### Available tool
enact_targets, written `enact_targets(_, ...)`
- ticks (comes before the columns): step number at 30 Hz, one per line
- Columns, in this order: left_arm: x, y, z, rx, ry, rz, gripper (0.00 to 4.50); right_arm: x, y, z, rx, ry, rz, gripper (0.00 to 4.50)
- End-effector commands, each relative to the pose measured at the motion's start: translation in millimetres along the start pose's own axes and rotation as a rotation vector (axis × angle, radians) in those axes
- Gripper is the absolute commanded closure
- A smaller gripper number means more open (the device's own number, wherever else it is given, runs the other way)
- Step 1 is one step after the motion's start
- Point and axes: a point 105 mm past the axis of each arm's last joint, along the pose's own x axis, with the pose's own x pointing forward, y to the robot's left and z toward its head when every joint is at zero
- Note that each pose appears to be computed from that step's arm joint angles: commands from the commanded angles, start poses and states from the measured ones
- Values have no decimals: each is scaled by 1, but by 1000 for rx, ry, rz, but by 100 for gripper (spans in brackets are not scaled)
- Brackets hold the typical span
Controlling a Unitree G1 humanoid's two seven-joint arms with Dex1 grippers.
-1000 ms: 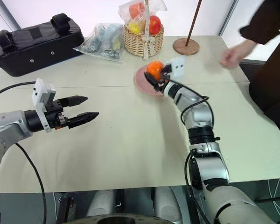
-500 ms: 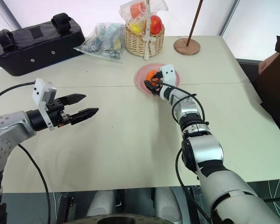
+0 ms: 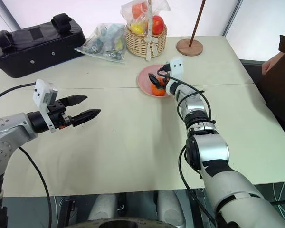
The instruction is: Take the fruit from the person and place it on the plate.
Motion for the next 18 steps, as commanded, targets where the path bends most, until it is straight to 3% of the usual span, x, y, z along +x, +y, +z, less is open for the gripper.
enact_targets(1, -8, 14, 15, 51, -67, 87, 0, -6, -6, 54, -61, -152, -2, 3)
enact_targets(5, -15, 30, 16, 64, -100, 195, 0, -34, -14, 67, -121, -167, 15, 3)
enact_targets(10, -28, 53, 14, 72, -153, 375, 0, -78, -26, 62, -155, -118, 26, 3)
enact_targets(18, -32, 42, -5, 11, -155, 413, 0, -133, -56, 29, -93, -28, -110, 3)
